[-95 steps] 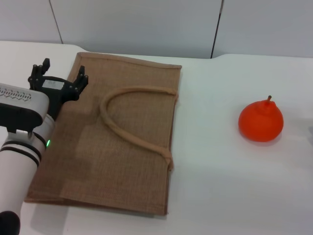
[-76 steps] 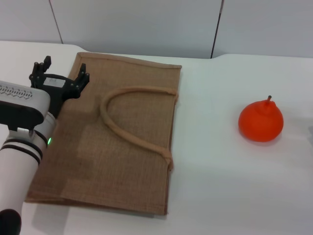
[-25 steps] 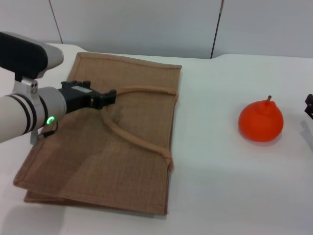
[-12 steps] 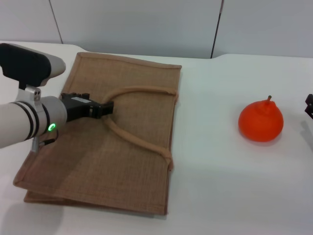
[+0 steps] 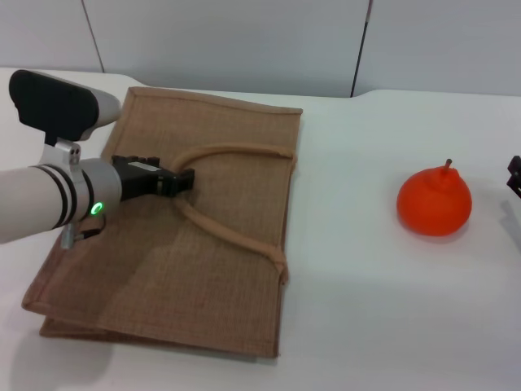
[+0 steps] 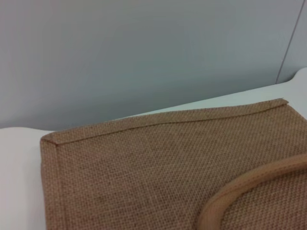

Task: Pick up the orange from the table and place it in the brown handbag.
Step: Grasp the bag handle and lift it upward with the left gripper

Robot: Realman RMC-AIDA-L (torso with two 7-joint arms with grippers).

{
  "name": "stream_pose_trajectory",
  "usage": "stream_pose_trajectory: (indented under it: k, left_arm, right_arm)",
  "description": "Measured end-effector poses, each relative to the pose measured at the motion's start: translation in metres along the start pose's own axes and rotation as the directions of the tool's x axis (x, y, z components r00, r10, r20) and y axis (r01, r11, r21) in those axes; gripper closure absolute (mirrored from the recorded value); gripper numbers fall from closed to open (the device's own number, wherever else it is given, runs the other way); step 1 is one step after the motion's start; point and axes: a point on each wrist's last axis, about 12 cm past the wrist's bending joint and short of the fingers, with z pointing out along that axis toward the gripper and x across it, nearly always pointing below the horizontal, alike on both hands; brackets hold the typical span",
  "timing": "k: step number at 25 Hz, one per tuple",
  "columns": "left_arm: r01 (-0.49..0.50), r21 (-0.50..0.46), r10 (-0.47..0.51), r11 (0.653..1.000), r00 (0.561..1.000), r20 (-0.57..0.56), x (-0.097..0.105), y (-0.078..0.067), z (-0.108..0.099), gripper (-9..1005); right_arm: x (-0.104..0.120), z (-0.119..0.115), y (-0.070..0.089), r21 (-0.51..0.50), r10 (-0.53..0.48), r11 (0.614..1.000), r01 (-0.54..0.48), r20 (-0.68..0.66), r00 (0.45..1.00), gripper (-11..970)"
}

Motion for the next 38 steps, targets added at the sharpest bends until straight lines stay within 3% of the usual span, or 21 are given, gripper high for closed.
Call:
stream_pose_trajectory:
  k: [15,20,28,34,38]
  left_arm:
    - [0.007,-0.003,-0.007,1.0,1.0,-0.015,0.0,0.0,0.006,374]
    - [-0.001,-0.005,0.001,1.0,1.0,-0.014,-0.002,0.0,0.008,589]
    - [-0.034,0.004,0.034,0.999,0.999,-0.014,-0.007,-0.004,0.013,771]
    - [-0.04,0.004,0.04,0.999,0.999,-0.013,-0.009,-0.005,0.014,861]
    - [-0.049,0.001,0.049,0.999,0.999,0.012,-0.016,-0.005,0.012,866]
  right_arm:
    - [-0.001,0.001,0.001,-0.004,-0.001,1.0,0.001,0.004,1.0,77]
    - [-0.002,0.002,0.001,-0.007,-0.002,1.0,0.002,0.007,1.0,77]
    - [-0.002,0.002,0.001,-0.009,-0.002,1.0,0.002,0.01,1.0,77]
    - [-0.002,0.002,0.001,-0.007,0.0,1.0,0.0,0.012,1.0,77]
    - [-0.003,0.002,0.001,-0.007,0.0,1.0,0.0,0.012,1.0,78]
